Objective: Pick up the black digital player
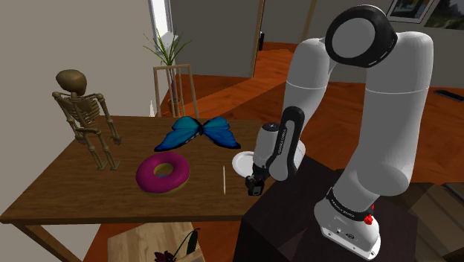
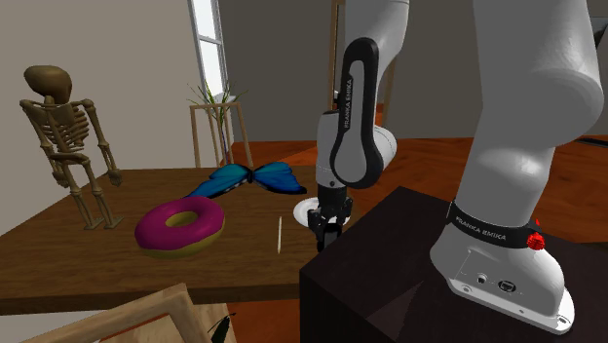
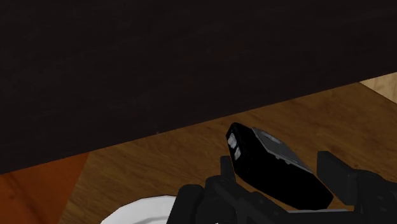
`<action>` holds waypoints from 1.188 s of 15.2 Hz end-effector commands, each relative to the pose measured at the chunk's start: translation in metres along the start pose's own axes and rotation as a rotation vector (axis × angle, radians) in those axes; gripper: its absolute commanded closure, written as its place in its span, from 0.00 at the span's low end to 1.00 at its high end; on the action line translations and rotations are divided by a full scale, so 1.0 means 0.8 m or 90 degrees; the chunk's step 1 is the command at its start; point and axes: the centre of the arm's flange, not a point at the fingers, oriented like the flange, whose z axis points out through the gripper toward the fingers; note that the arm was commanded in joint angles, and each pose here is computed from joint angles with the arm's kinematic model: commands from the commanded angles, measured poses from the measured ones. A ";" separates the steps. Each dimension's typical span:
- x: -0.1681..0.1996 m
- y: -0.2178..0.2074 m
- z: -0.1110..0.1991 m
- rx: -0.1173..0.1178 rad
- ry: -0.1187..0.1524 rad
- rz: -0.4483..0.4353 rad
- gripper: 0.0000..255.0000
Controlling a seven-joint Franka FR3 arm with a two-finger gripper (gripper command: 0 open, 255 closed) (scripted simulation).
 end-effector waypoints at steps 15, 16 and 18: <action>-0.001 -0.002 -0.085 0.000 -0.001 0.000 1.00; -0.001 -0.003 -0.092 0.000 -0.001 0.000 1.00; -0.002 -0.003 -0.099 0.000 -0.001 0.000 1.00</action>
